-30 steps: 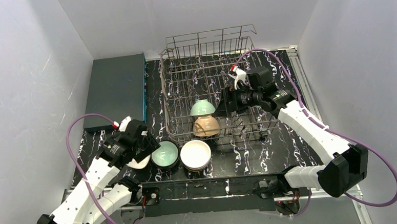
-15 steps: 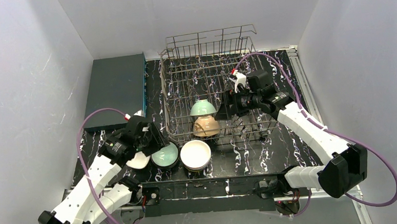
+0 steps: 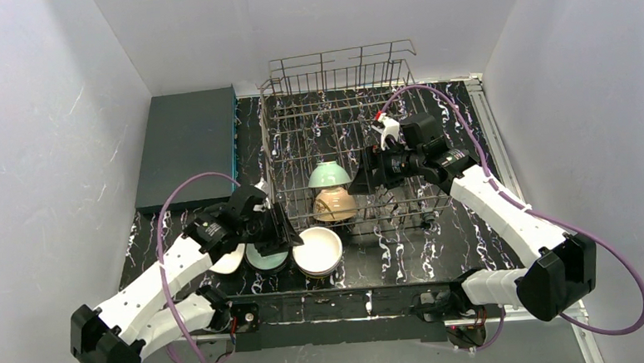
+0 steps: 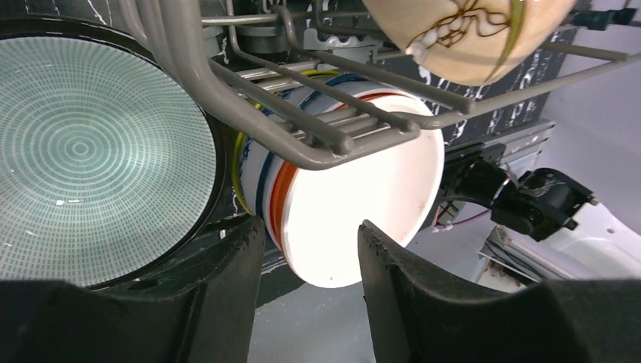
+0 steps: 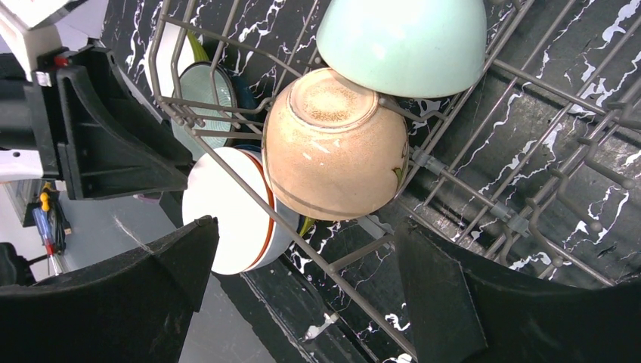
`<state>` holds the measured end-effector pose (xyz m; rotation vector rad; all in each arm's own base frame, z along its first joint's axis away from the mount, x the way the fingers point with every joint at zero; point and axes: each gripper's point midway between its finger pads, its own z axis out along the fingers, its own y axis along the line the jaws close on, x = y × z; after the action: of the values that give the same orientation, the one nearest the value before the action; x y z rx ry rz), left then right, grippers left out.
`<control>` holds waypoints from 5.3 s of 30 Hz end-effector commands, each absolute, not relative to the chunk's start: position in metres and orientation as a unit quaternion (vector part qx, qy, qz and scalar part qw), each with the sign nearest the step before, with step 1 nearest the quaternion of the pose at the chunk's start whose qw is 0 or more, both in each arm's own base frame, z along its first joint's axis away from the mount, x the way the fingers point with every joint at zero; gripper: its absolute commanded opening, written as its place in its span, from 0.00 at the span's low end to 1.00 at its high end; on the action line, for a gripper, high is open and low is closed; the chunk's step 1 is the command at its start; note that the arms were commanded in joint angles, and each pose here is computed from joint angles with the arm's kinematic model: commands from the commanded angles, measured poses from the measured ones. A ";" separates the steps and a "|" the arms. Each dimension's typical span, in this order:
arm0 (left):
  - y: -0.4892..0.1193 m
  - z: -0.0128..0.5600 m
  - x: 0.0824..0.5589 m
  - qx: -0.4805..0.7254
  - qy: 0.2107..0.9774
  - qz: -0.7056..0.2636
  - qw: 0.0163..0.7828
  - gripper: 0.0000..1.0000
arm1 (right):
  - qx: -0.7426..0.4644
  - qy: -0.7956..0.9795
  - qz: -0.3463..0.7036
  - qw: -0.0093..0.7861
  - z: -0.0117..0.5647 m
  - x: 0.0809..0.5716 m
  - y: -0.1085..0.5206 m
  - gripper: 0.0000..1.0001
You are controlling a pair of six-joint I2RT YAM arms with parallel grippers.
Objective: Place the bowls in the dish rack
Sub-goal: Pick up the bowl from the center of the board, then place the bowl in the dish rack.
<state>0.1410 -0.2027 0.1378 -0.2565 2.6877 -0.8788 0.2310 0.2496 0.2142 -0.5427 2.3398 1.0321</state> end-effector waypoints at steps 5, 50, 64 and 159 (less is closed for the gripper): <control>-0.196 0.113 0.129 -0.072 0.963 -0.231 0.121 0.45 | -0.197 0.859 0.382 0.278 0.221 0.235 0.248 0.94; -0.183 0.244 0.198 0.007 0.903 -0.195 0.382 0.00 | -0.210 0.759 0.520 0.331 0.333 0.216 0.276 0.99; -0.207 0.263 0.230 -0.010 0.894 -0.195 0.404 0.00 | -0.171 0.789 0.532 0.254 0.290 0.223 0.290 0.94; -0.303 0.298 0.218 -0.013 0.798 -0.569 0.196 0.29 | -0.209 0.784 0.509 0.288 0.273 0.244 0.269 0.45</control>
<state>0.2207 -0.3064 0.2919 -0.0636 2.2438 -1.5880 0.2434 0.2694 0.2516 -0.5153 2.1771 1.3759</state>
